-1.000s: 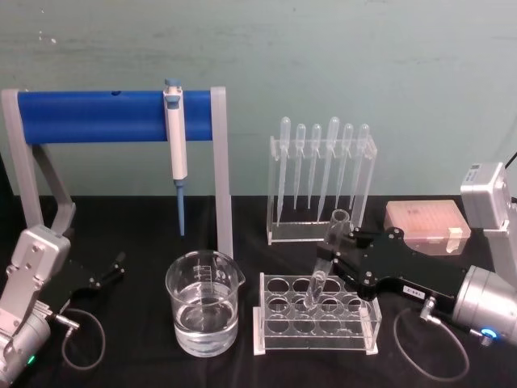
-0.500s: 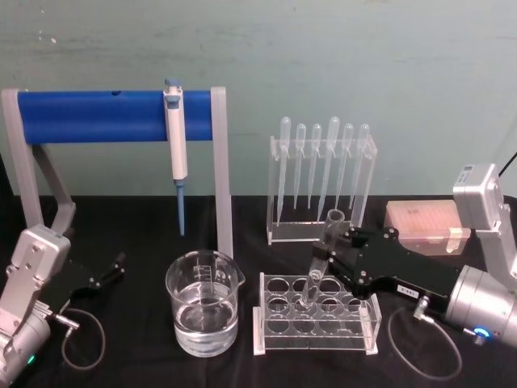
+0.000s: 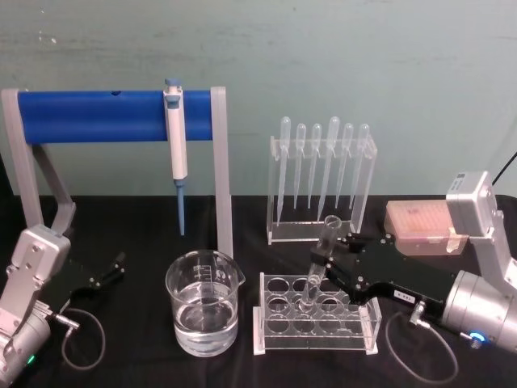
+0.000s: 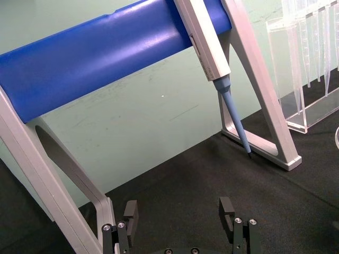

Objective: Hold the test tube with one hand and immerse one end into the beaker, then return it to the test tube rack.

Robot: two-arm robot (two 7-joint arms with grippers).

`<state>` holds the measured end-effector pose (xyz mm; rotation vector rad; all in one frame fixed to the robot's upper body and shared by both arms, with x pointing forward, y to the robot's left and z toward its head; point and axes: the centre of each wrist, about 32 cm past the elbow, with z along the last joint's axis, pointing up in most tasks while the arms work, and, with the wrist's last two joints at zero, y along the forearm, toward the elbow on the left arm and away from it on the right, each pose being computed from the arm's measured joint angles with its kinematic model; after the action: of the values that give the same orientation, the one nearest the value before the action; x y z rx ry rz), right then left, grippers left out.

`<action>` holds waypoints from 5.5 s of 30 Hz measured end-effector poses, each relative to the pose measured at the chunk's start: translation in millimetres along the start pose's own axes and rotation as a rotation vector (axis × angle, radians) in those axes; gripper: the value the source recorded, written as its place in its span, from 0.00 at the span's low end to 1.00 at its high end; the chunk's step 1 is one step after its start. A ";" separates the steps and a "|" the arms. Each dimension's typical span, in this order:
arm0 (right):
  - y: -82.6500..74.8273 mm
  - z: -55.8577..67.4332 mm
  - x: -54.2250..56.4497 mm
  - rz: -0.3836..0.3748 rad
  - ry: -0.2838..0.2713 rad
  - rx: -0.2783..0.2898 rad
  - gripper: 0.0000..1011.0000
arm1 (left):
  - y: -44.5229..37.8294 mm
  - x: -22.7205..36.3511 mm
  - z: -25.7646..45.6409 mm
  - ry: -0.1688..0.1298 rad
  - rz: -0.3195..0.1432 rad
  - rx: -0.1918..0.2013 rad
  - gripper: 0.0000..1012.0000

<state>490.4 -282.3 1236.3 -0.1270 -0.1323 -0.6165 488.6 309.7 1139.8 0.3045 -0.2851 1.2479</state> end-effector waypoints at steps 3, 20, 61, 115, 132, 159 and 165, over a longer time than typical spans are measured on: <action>0.8 -1.6 -0.4 0.001 0.002 -0.001 0.22 | 0.0 0.0 0.0 0.000 0.000 0.000 0.99; 2.9 -12.5 -2.1 0.005 -0.007 -0.024 0.22 | 0.0 0.0 0.0 0.000 0.000 0.000 0.99; 4.9 -33.9 -3.5 0.003 0.015 -0.050 0.22 | 0.0 0.0 0.0 0.000 0.000 0.000 0.99; 0.3 -21.5 -9.7 0.008 -0.020 0.040 0.99 | 0.0 0.0 0.0 0.000 0.000 0.000 0.99; -9.1 -16.0 -11.7 -0.221 0.049 0.195 0.99 | 0.0 0.0 0.0 0.000 0.000 0.000 0.99; 69.4 -68.7 -40.4 -0.822 0.085 -0.021 0.99 | 0.0 0.0 0.0 0.000 0.000 0.000 0.99; 69.1 -68.9 -40.4 -0.823 0.084 -0.020 0.99 | 0.0 0.0 0.0 0.000 0.000 0.000 0.99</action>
<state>503.9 -214.4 1156.5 -0.0609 -0.0934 -1.4428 488.6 309.7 1139.8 0.3044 -0.2851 1.2479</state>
